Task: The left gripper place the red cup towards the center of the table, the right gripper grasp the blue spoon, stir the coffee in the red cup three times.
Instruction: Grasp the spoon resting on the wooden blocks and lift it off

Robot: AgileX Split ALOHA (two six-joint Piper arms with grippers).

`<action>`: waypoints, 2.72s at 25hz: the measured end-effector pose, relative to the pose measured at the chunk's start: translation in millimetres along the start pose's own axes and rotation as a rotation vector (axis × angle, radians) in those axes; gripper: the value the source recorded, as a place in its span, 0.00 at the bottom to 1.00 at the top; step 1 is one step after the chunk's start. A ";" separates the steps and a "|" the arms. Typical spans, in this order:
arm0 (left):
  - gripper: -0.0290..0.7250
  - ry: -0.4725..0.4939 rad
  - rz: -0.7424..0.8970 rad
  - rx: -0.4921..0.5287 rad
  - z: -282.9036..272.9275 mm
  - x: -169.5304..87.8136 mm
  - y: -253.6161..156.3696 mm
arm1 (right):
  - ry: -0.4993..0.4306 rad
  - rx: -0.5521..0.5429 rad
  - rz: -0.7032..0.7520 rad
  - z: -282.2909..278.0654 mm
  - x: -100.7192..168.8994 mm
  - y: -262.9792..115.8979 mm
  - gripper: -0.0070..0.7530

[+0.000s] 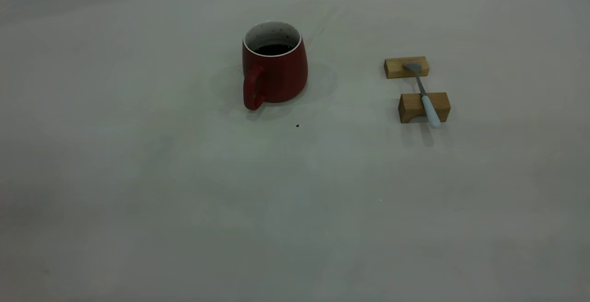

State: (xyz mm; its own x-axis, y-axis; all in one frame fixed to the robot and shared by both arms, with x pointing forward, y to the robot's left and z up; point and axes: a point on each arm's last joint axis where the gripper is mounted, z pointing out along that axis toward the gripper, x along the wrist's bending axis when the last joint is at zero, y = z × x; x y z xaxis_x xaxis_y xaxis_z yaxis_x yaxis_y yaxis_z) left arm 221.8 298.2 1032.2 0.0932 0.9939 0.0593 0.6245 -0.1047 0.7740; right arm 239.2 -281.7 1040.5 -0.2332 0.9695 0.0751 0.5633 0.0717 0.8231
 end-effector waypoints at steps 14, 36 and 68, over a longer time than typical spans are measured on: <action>0.77 0.000 -0.002 0.000 0.0 0.0 0.0 | 0.096 0.328 0.057 130.8 -20.2 73.5 0.75; 0.77 0.000 -0.001 0.000 0.0 0.0 0.0 | 0.214 0.651 0.173 356.0 -9.0 83.4 0.78; 0.77 0.000 -0.002 0.000 0.0 0.0 0.0 | 0.054 0.925 0.123 463.4 -8.5 30.4 0.78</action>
State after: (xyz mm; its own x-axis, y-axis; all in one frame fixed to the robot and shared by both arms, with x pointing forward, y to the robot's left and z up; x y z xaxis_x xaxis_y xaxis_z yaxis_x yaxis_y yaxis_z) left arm 221.8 298.2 1032.2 0.0918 0.9941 0.0576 0.6247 -0.1026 0.7741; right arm 625.6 -179.3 804.0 -0.1541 0.9720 0.1773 0.9880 0.1503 0.0345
